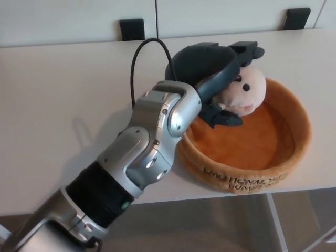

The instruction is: The robot walks towards a table in front, picks a dumpling toy with left hand and puts it in an orange round plate

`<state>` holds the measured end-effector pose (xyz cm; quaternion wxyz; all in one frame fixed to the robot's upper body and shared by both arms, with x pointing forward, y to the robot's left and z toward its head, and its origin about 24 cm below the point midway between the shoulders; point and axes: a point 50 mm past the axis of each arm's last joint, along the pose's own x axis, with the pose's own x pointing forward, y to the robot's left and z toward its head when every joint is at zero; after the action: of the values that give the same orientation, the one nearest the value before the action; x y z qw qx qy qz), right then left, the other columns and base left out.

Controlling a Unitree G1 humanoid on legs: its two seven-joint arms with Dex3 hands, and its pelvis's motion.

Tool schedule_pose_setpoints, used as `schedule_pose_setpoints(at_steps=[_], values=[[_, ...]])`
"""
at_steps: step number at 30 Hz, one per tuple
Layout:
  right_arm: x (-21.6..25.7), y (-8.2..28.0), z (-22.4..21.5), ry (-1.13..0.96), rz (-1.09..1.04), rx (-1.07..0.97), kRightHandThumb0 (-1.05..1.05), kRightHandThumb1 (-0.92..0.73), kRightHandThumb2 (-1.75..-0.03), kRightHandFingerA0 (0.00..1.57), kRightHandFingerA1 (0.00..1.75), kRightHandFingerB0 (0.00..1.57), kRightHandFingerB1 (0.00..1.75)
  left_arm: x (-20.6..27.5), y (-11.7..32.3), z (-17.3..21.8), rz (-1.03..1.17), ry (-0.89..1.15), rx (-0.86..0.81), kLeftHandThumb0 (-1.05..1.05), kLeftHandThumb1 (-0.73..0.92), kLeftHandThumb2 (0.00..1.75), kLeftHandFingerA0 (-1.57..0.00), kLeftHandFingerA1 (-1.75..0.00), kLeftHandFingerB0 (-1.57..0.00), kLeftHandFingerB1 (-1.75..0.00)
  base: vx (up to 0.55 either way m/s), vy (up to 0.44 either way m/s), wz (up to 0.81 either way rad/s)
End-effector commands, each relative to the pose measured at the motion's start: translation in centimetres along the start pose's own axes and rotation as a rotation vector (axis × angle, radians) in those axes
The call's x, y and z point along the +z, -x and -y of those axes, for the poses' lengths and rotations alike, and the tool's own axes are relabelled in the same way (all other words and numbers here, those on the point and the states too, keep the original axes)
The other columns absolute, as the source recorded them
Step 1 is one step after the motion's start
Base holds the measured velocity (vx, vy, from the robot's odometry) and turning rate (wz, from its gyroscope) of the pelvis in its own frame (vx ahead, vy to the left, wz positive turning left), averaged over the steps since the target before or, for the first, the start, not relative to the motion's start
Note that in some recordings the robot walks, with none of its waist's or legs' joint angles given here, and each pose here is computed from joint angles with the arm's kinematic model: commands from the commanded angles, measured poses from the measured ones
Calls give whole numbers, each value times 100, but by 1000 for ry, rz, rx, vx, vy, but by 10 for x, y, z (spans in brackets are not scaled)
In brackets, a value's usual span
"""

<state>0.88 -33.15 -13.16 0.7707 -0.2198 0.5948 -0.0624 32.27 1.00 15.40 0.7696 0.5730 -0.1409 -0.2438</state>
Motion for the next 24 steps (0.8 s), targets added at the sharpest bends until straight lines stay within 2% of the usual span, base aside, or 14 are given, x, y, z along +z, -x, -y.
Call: schedule_pose_setpoints(at_steps=[1,4,5,7,8,10,12,18,24], values=[[-1,0,1,11,0,6,-53,-75,-63,57,48,30,31,-8,5,-6,-115,-144,-204,-93,56,100,0,-13,-15,-20,0,0,0],[0,0,1,16,-2,8,-54,-75,-62,57,48,30,31,-7,6,-6,-114,-157,-218,-94,58,102,0,-13,-15,-21,0,0,0],[0,0,1,15,-1,9,-54,-74,-63,58,49,30,31,-6,7,-6,-116,-155,-228,-97,64,106,-3,-15,-10,-23,0,0,0],[0,0,1,9,1,10,-53,-74,-62,58,52,29,30,-6,8,-7,-124,-140,-249,-94,66,110,0,-15,-6,-24,0,0,0],[0,0,1,5,1,9,-53,-74,-62,60,53,30,30,-6,9,-7,-129,-127,-260,-97,79,122,0,-12,-15,-21,0,0,0],[1,0,1,0,2,7,-53,-74,-62,60,53,30,30,-7,10,-6,-135,-113,-275,-97,79,122,0,-12,-15,-21,0,0,0],[1,0,1,12,-2,5,-52,-75,-62,56,47,29,31,-8,11,-6,-140,-103,-282,-100,88,128,0,-9,-11,-15,0,0,0],[1,0,1,17,-2,11,-54,-75,-63,57,44,29,30,-11,14,-6,-140,-93,-286,-95,85,127,0,-12,-9,-16,0,0,0],[1,0,1,26,0,11,-55,-76,-63,58,52,28,30,-11,16,-8,-140,-91,-286,-92,81,126,0,-14,-5,-18,0,0,0]])
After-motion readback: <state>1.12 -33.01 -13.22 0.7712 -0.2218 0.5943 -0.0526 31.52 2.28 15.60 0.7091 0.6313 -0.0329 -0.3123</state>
